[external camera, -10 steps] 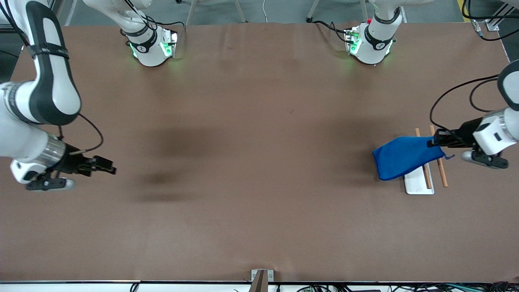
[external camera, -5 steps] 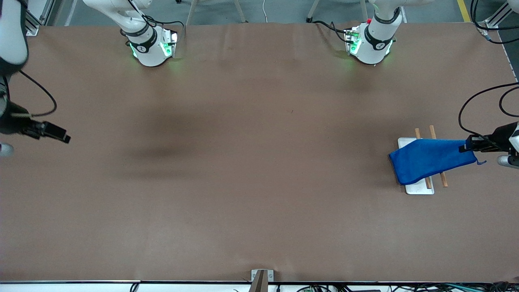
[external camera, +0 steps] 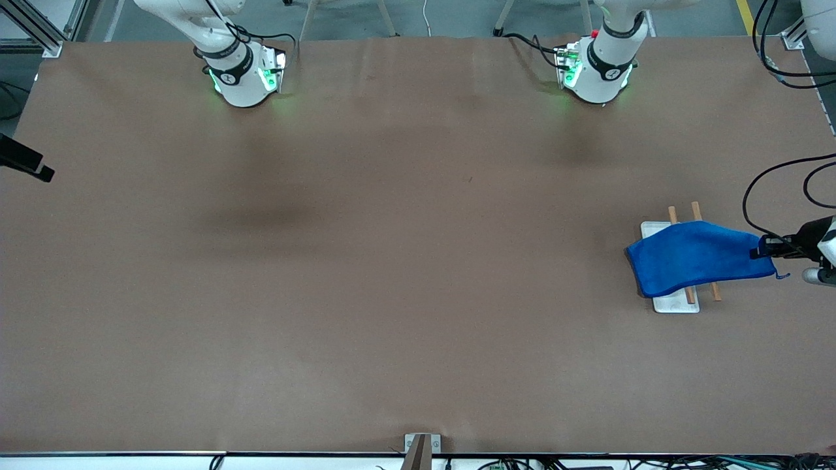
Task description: Right arm passes towel to left arm to hang
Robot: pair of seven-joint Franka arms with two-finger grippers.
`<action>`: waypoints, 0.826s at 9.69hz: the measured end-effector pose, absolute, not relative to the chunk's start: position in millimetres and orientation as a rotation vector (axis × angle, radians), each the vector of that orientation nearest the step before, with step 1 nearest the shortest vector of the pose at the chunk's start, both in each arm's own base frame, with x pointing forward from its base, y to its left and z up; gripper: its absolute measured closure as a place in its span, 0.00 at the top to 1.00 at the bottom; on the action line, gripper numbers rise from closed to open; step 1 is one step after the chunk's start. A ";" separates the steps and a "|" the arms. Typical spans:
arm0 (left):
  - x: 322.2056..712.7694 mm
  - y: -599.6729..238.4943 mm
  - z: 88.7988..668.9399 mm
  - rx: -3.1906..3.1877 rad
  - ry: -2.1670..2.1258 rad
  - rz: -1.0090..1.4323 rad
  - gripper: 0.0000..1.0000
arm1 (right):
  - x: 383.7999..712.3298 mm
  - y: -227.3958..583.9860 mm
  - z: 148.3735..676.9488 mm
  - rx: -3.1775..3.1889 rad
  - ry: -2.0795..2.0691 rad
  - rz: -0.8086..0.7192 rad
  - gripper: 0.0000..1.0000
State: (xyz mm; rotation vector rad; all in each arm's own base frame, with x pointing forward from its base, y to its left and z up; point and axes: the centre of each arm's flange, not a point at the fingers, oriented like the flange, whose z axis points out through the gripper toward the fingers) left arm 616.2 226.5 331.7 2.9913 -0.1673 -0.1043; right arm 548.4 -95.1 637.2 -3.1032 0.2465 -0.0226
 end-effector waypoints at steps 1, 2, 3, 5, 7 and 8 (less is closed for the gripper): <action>617.7 230.0 323.0 3.003 -0.161 -0.106 0.04 | 552.4 -95.9 635.9 -3.105 0.245 -0.047 1.00; 619.0 231.8 315.6 3.012 -0.158 -0.107 0.09 | 553.5 -96.3 634.3 -3.106 0.246 -0.045 1.00; 620.3 232.7 308.5 3.020 -0.157 -0.109 0.13 | 553.6 -96.6 634.0 -3.113 0.247 -0.044 1.00; 626.0 235.3 306.7 3.045 -0.175 -0.069 0.40 | 553.9 -94.4 634.0 -3.120 0.275 -0.040 1.00; 636.6 237.9 333.5 3.064 -0.229 0.011 0.69 | 553.9 -93.7 633.9 -3.120 0.286 -0.039 1.00; 639.5 239.1 354.0 3.073 -0.234 0.065 0.85 | 553.5 -94.5 633.6 -3.119 0.291 -0.035 1.00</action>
